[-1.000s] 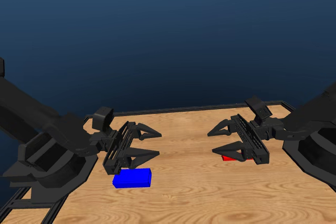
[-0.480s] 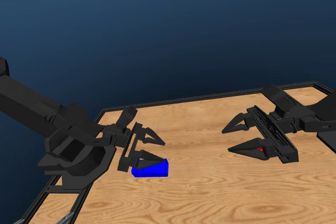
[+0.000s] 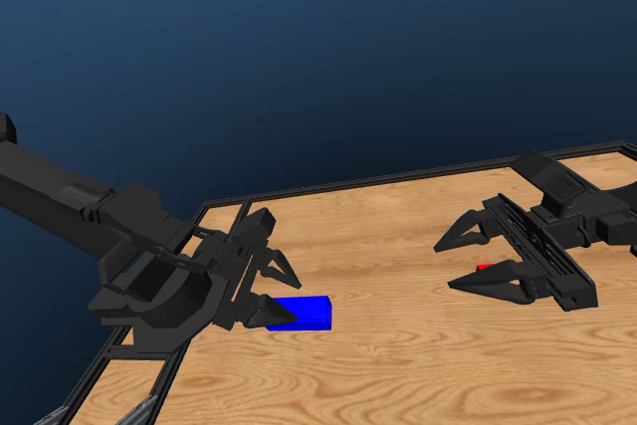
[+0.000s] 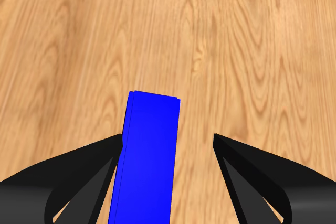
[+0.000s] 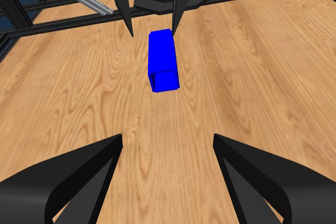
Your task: Insert peg into socket
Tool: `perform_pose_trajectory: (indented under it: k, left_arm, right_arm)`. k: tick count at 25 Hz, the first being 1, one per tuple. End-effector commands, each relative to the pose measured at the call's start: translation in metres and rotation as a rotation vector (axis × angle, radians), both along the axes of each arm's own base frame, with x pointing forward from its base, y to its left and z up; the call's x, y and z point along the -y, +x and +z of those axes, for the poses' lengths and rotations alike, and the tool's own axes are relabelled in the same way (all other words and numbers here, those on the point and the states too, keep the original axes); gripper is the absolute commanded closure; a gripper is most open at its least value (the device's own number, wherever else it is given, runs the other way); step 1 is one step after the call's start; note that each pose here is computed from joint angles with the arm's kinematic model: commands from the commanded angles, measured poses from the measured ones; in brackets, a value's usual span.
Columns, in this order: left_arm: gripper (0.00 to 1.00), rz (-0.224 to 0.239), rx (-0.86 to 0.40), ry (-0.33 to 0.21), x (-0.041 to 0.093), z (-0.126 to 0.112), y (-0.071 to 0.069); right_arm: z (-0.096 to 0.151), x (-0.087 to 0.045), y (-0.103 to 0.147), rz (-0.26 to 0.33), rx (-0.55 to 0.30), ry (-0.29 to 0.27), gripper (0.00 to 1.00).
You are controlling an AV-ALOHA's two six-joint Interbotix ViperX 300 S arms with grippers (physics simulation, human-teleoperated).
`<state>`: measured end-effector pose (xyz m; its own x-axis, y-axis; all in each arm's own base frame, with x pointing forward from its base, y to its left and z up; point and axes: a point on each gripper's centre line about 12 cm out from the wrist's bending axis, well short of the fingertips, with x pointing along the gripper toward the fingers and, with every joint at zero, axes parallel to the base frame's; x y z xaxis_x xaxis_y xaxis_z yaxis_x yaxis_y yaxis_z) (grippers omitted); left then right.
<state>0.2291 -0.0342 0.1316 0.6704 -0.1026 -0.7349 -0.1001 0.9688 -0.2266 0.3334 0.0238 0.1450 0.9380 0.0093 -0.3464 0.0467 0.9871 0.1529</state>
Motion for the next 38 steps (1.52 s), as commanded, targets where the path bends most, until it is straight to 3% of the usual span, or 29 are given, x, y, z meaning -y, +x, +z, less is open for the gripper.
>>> perform_pose_trajectory:
  k: [1,2,3,6,9,14,17,18,19,20,22,26,31,34,35,37,38]
  left_arm:
    - [0.00,0.037,-0.064,-0.025,0.001,0.001,-0.005]
    - [0.00,0.040,-0.087,-0.024,0.002,0.000,-0.004]
    - [0.00,0.042,-0.133,-0.010,0.000,-0.007,-0.013]
    - [0.00,0.109,-0.182,-0.040,-0.003,-0.020,-0.023]
    - [0.00,0.140,-0.204,-0.067,-0.006,-0.042,-0.039]
    - [0.00,0.154,-0.217,-0.101,0.000,-0.064,-0.040]
    - [0.00,0.149,-0.188,-0.105,0.002,-0.064,-0.031]
    - [0.19,0.137,-0.196,-0.095,0.002,-0.067,-0.034]
    - [0.52,0.145,-0.210,-0.094,0.002,-0.070,-0.036]
    - [1.00,0.128,-0.162,-0.099,0.005,-0.063,-0.026]
    - [1.00,0.130,-0.198,-0.088,0.002,-0.065,-0.031]
    - [1.00,0.104,-0.171,-0.080,0.006,-0.061,-0.021]
    - [1.00,0.088,-0.162,-0.068,0.004,-0.054,-0.023]
    - [1.00,0.090,-0.131,-0.076,0.006,-0.048,-0.015]
    - [1.00,0.075,-0.168,-0.061,0.006,-0.056,-0.021]
    - [1.00,0.068,-0.153,-0.057,0.007,-0.051,-0.011]
    - [1.00,0.071,-0.160,-0.058,0.007,-0.054,-0.016]
  right_arm:
    - [0.010,0.000,0.007,-0.002,0.032,0.006,0.00]
    - [0.011,0.000,0.007,-0.002,0.033,0.007,0.00]
    - [0.010,0.000,0.008,-0.002,0.027,0.009,0.00]
    - [0.008,0.000,0.008,-0.005,0.014,0.016,0.00]
    - [0.009,0.001,0.007,-0.011,0.008,0.025,0.00]
    - [0.006,0.004,0.003,-0.024,-0.019,0.039,0.00]
    - [0.002,0.006,0.000,-0.031,-0.046,0.045,0.00]
    - [0.001,0.007,0.001,-0.035,-0.052,0.050,0.00]
    - [-0.003,0.007,-0.002,-0.041,-0.069,0.055,0.00]
    - [-0.002,0.008,-0.002,-0.046,-0.063,0.061,0.00]
    - [-0.006,0.009,-0.004,-0.052,-0.074,0.070,0.00]
    - [-0.010,0.007,-0.007,-0.054,-0.080,0.082,0.00]
    - [-0.013,0.009,-0.008,-0.067,-0.097,0.102,0.00]
    - [-0.025,0.014,-0.017,-0.093,-0.178,0.115,0.00]
    - [-0.029,0.016,-0.022,-0.102,-0.215,0.120,0.00]
    - [-0.037,0.019,-0.035,-0.115,-0.276,0.128,0.00]
    - [-0.042,0.021,-0.043,-0.120,-0.315,0.128,0.00]
